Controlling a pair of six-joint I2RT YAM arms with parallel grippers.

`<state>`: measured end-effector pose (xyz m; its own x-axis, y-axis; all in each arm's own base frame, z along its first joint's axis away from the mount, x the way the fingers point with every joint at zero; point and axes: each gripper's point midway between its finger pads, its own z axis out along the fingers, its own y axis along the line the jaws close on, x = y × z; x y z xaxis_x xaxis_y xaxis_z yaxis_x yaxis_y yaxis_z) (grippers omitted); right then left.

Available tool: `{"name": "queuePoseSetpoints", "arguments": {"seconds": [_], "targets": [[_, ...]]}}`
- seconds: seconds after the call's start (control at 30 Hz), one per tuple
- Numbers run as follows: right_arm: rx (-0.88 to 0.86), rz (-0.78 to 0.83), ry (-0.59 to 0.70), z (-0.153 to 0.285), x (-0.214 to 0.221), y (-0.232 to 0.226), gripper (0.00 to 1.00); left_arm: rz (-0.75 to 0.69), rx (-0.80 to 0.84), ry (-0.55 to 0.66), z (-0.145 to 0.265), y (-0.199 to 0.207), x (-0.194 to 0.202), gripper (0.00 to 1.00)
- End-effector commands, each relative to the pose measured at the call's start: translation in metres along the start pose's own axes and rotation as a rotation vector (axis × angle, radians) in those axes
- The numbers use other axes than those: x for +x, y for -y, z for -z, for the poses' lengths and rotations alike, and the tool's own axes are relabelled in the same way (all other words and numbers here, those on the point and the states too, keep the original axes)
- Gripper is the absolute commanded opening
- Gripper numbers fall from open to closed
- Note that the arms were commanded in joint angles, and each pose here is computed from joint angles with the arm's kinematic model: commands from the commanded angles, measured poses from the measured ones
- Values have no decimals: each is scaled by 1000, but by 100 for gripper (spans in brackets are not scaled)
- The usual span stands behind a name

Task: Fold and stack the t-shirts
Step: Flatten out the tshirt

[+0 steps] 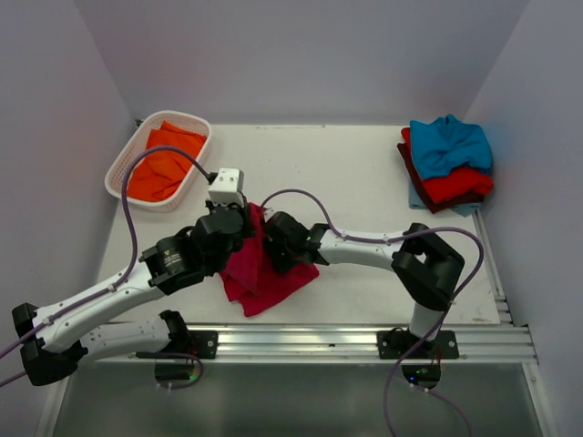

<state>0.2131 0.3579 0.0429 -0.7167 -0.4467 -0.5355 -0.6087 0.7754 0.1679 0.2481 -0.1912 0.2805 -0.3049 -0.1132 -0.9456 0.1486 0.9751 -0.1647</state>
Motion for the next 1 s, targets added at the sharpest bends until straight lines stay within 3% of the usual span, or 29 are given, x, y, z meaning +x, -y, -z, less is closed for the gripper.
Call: {"name": "queuePoseSetpoints", "arguments": {"seconds": [0.0,0.23,0.33,0.6,0.97], "targets": [[-27,-2,-4,-12,-1,-4,29,67,-1,60,8,-4,-22,0],[-22,-18,-74,-34,23,0,25,83,-8,70,13,-12,-23,0],[-18,-24,-86,-35,27,1,0,84,-20,71,13,-17,-22,0],[28,-26,-17,20,17,13,0,89,-85,83,15,-37,-24,0],[291,-78,151,143,11,91,0,61,-250,148,36,-89,-62,0]]}}
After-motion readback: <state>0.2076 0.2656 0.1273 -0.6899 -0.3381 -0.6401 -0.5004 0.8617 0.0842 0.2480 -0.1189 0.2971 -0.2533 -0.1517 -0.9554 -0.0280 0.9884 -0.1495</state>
